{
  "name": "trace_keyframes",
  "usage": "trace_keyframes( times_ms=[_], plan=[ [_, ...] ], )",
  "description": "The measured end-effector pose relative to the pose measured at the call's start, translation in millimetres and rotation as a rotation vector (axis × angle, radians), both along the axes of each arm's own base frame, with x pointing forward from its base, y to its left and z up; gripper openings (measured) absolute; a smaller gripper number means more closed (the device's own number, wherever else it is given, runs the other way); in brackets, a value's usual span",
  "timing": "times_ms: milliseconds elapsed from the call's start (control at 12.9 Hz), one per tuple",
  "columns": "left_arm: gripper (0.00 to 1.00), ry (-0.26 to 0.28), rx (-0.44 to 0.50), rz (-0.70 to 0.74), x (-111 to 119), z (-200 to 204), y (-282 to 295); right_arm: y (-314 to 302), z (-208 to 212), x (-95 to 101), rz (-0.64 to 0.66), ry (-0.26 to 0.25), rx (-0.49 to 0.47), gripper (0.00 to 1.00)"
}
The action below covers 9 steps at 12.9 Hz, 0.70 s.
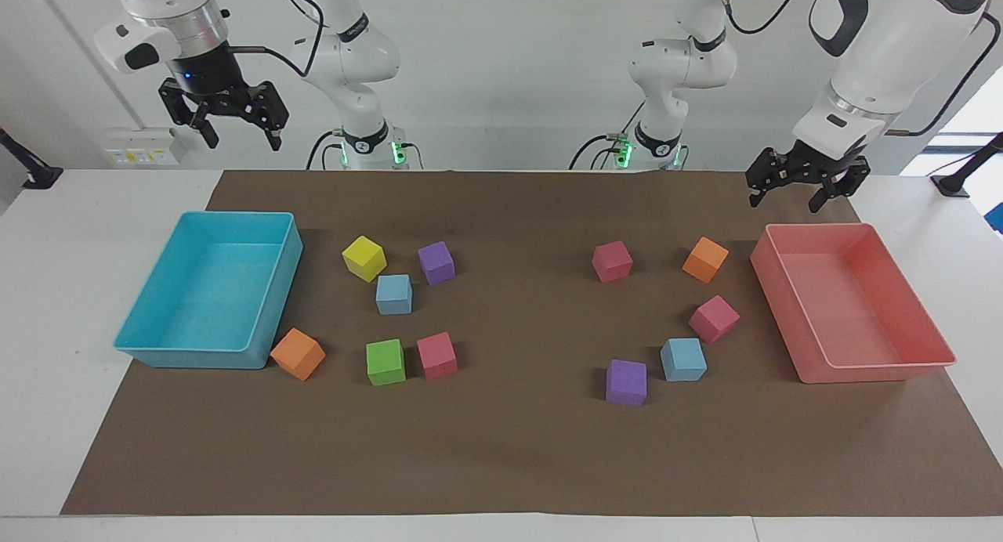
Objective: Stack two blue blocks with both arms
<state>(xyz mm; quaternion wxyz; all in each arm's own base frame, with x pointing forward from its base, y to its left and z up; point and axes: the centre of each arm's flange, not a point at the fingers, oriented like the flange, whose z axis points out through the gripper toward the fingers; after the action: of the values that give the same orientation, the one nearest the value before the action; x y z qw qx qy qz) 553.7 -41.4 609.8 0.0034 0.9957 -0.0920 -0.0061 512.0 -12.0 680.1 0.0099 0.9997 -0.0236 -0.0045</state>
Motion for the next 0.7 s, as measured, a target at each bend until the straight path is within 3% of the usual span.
trace_keyframes(
  times_ms=[697],
  plan=[
    [1.0, 0.0, 0.0, 0.0, 0.0, 0.0, 0.0, 3.0, 1.6, -4.0, 0.006, -0.002, 0.0, 1.0]
  ],
)
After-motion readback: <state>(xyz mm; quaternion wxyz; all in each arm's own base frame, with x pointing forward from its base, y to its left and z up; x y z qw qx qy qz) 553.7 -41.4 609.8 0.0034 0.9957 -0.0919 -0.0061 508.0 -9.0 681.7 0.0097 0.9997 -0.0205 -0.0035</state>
